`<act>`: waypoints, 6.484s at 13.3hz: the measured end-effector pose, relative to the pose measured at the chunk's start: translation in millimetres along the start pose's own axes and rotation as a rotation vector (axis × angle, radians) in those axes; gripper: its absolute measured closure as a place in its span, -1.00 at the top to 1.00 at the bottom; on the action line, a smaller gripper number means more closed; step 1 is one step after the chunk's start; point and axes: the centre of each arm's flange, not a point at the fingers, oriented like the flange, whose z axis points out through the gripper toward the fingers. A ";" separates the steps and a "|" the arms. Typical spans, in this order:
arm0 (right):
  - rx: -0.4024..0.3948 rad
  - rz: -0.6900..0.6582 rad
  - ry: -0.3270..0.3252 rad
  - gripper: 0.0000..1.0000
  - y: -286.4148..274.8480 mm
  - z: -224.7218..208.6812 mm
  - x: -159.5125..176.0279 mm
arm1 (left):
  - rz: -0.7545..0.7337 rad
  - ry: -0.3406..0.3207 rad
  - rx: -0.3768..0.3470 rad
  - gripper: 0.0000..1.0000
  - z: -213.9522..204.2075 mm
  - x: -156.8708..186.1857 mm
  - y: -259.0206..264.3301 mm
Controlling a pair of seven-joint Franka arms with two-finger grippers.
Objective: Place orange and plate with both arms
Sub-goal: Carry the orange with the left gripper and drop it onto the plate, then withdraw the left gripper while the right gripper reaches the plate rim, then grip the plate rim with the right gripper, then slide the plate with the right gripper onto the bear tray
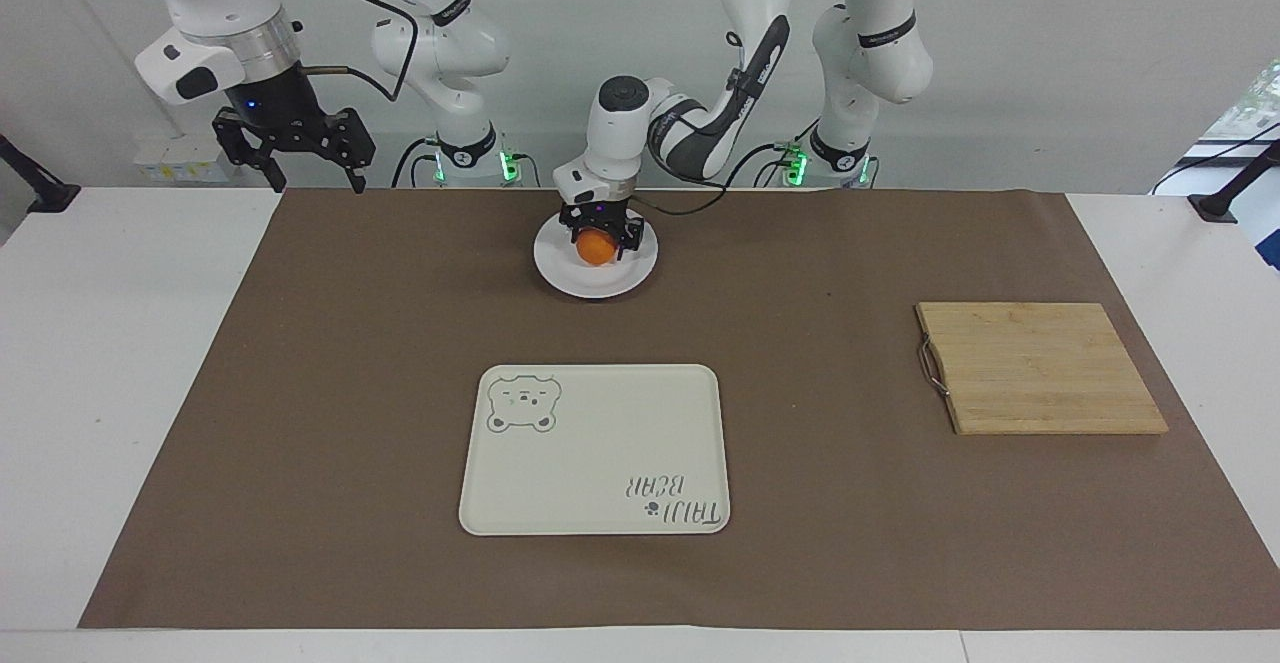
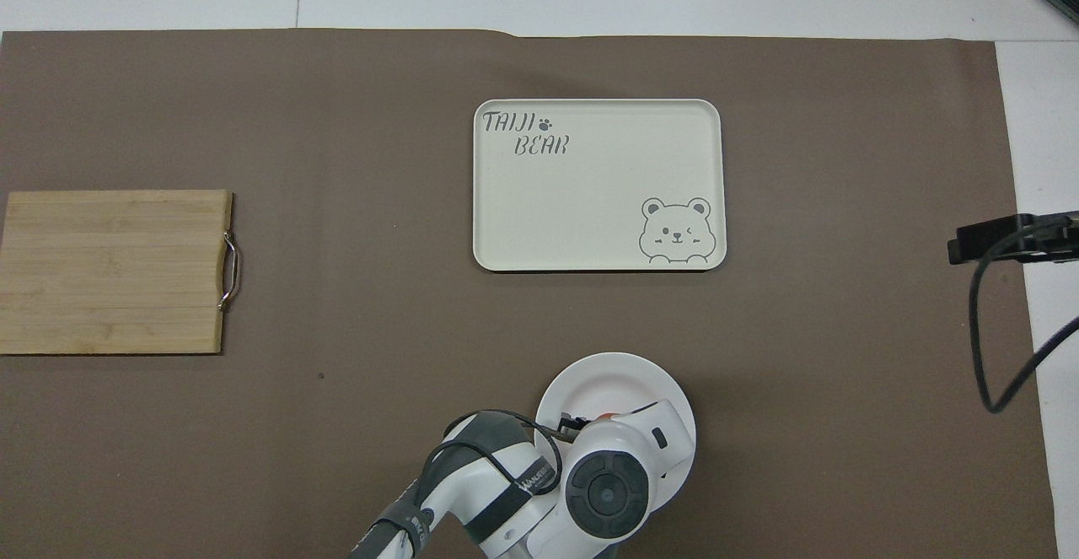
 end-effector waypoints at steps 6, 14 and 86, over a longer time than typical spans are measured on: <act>0.154 -0.050 -0.003 1.00 -53.1 74.7 19.6 | -0.100 0.026 -0.019 1.00 -104.2 40.3 -43.8; 0.359 -0.248 -0.142 1.00 -90.1 205.0 -1.8 | -0.251 0.069 0.072 1.00 -219.9 96.8 -295.0; 1.016 0.300 -0.120 -0.89 -117.9 313.4 127.2 | -0.273 -0.042 0.186 1.00 -417.4 55.1 -484.2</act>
